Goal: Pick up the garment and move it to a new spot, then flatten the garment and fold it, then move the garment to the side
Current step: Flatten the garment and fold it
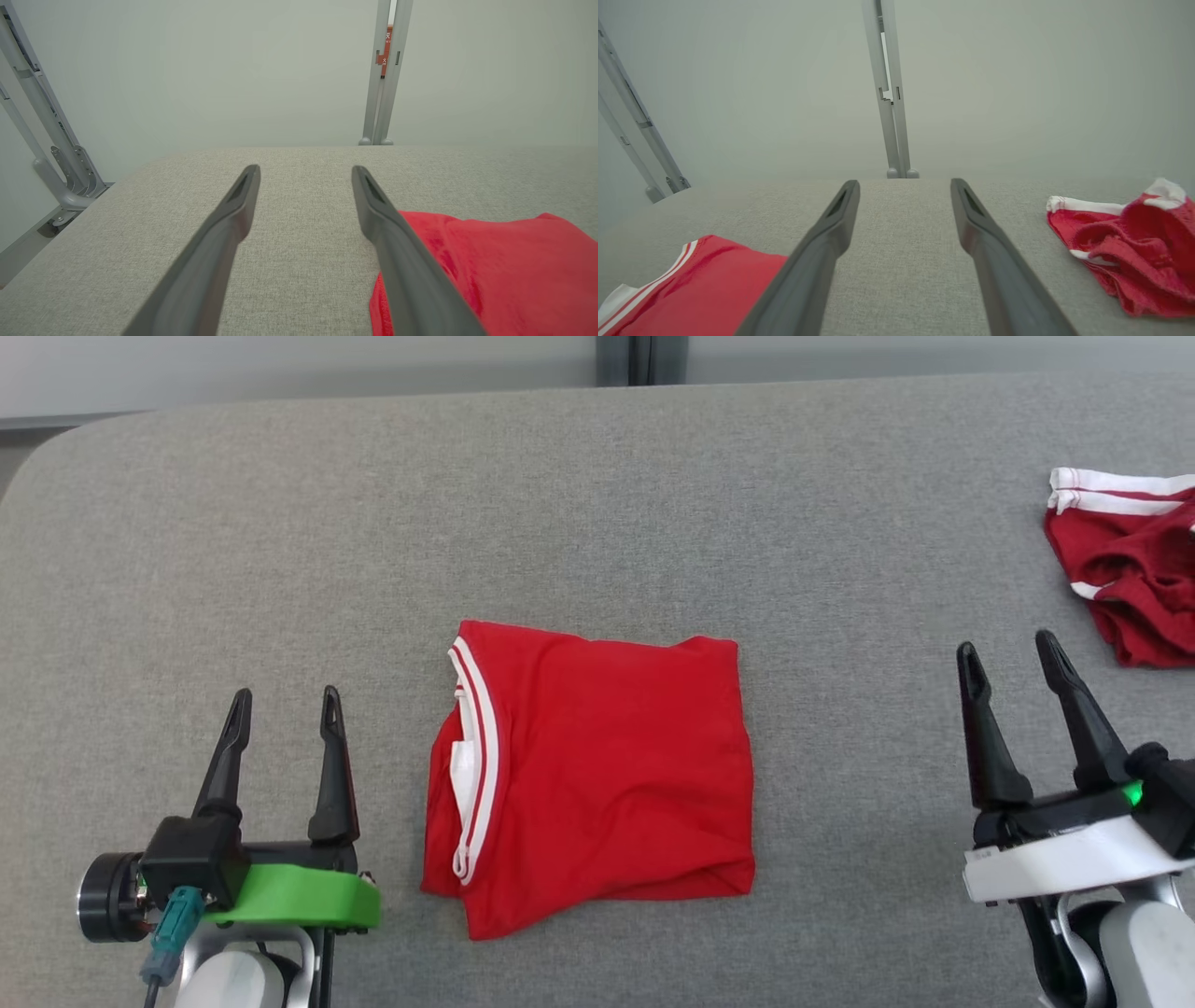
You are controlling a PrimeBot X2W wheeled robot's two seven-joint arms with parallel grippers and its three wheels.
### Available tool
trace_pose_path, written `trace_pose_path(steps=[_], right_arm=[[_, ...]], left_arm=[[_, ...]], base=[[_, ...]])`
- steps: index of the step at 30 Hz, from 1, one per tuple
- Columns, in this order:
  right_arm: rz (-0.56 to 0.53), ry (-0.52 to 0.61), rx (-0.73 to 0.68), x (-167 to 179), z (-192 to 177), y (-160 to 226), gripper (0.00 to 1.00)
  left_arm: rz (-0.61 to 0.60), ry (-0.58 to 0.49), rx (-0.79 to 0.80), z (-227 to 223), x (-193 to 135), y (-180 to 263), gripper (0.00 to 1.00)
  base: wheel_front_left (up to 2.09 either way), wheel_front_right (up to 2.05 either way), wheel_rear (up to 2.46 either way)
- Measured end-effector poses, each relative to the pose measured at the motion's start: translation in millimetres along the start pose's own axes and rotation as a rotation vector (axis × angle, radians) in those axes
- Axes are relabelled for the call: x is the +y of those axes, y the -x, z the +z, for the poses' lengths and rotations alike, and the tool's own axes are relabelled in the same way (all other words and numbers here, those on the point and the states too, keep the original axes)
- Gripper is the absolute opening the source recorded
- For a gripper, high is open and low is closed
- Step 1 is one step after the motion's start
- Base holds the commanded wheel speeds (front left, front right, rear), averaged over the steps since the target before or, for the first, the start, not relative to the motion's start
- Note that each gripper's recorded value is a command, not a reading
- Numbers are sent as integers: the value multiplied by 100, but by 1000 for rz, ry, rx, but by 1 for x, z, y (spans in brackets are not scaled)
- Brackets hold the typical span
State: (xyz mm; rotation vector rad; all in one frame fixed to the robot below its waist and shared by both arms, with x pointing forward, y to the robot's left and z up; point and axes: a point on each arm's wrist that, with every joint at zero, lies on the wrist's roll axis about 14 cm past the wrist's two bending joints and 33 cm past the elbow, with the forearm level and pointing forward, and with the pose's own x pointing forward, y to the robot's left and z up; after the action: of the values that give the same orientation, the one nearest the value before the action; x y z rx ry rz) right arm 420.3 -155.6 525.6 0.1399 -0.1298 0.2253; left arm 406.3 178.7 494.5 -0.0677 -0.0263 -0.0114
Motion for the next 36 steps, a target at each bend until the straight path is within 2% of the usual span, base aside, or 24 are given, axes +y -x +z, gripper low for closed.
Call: trace_pose_path(steps=[5,17,24,36], right_arm=[[-65,10,43,-11,0,30,100],[-83,-3,84,-1,8,75,100],[-89,-2,68,2,16,90,100],[-89,11,62,2,21,91,100]], left_arm=[[-19,2,5,1,-5,8,100],[-53,16,43,0,-11,46,100],[-52,14,46,0,-8,61,100],[-38,9,45,-1,-2,63,100]], base=[[0,0,0],[0,0,0],[0,0,0],[0,0,0]])
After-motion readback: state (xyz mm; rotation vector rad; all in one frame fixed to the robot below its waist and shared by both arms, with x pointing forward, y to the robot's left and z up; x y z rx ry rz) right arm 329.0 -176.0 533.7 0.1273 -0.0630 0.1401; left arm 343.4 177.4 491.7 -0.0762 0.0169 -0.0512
